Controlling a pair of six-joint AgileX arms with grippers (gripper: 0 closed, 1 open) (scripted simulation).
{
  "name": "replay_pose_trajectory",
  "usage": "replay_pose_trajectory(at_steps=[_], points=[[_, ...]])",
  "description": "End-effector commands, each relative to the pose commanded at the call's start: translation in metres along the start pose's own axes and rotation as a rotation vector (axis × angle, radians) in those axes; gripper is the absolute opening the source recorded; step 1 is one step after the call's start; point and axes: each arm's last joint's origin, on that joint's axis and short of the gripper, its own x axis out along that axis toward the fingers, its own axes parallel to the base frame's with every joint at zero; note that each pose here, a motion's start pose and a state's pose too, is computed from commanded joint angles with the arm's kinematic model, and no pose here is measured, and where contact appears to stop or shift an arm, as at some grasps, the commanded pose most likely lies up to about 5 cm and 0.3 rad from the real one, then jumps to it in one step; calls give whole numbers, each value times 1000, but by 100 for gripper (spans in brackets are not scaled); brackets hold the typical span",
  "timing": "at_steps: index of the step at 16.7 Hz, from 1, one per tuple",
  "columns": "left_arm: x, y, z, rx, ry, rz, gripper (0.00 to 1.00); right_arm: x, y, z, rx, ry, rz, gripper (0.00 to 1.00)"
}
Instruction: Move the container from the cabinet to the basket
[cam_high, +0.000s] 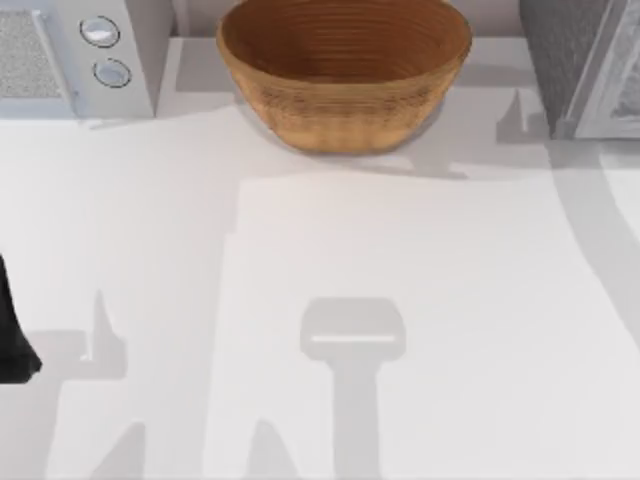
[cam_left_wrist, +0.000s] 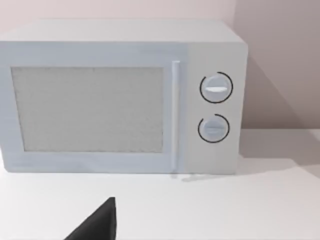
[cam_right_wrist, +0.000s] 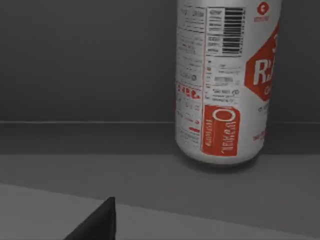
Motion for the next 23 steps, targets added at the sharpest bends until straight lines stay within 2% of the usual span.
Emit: replay_pose_trajectory(at_steps=[3,10,17,23], points=[[0,0,0,0,0,0,100,14,5,9,1,1,2,100],[0,0,0,0,0,0,100,19,5,12,2,-6,0,100],[0,0,0,0,0,0,100,88,-5,8,2,-7,-8,100],[0,0,0,0,0,0,100,96,-6,6,1,-3,-7,100]])
